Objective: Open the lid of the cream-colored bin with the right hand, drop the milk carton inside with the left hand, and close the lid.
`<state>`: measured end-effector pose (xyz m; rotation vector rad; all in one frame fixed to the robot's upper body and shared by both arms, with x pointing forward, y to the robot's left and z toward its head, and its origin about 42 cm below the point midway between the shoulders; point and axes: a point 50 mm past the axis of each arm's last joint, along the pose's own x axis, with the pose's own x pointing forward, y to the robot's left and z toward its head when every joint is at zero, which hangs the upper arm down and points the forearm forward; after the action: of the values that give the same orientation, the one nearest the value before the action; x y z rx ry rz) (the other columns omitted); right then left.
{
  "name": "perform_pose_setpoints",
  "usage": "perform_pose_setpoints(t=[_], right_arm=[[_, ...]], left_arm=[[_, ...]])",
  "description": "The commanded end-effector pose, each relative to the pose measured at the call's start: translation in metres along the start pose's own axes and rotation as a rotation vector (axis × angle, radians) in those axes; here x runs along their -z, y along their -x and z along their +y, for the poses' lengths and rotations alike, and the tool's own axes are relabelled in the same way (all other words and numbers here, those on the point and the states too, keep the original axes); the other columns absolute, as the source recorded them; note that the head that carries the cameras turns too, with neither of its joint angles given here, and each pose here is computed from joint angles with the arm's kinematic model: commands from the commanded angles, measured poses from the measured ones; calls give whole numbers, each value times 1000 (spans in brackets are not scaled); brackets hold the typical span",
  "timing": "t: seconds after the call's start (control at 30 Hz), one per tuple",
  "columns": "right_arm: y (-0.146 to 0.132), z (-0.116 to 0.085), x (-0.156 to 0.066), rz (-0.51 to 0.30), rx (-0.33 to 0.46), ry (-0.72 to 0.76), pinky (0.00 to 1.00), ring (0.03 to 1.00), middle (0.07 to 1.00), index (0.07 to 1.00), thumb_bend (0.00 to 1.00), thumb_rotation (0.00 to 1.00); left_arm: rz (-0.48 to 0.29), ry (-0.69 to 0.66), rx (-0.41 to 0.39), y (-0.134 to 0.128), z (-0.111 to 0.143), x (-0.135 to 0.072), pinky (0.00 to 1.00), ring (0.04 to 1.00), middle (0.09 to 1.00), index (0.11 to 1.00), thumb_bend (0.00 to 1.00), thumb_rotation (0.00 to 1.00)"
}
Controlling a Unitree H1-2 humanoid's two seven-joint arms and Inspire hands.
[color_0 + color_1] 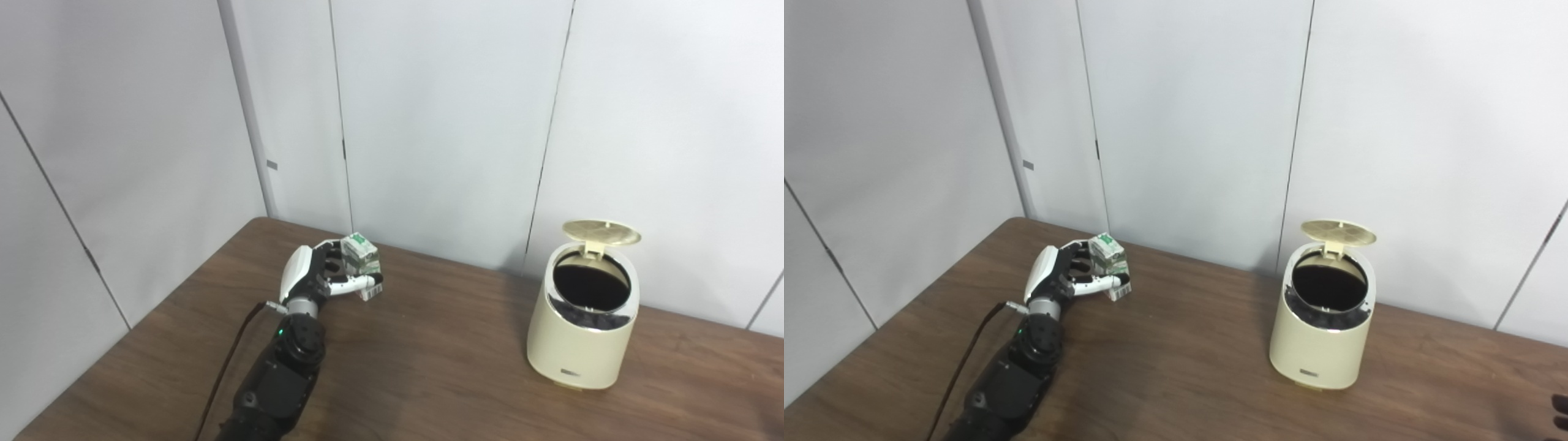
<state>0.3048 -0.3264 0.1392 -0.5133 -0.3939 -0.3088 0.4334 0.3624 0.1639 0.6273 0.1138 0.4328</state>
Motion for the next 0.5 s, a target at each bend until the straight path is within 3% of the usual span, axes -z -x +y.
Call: perform_pose_setpoints(t=[0.0,0.23,0.47], right_arm=[[21,8,10,37,-17,-7,483,644,686,658,577,857],[22,8,11,30,-17,-1,477,639,686,658,566,857],[23,7,11,41,-17,5,482,642,687,663,552,850]], left_arm=[[-46,24,6,-7,-4,-19,612,728,784,815,1000,327],[-45,-16,-11,-8,-9,-24,602,733,791,804,1000,371],[-51,22,-45,-11,-11,-22,591,714,770,784,958,313]])
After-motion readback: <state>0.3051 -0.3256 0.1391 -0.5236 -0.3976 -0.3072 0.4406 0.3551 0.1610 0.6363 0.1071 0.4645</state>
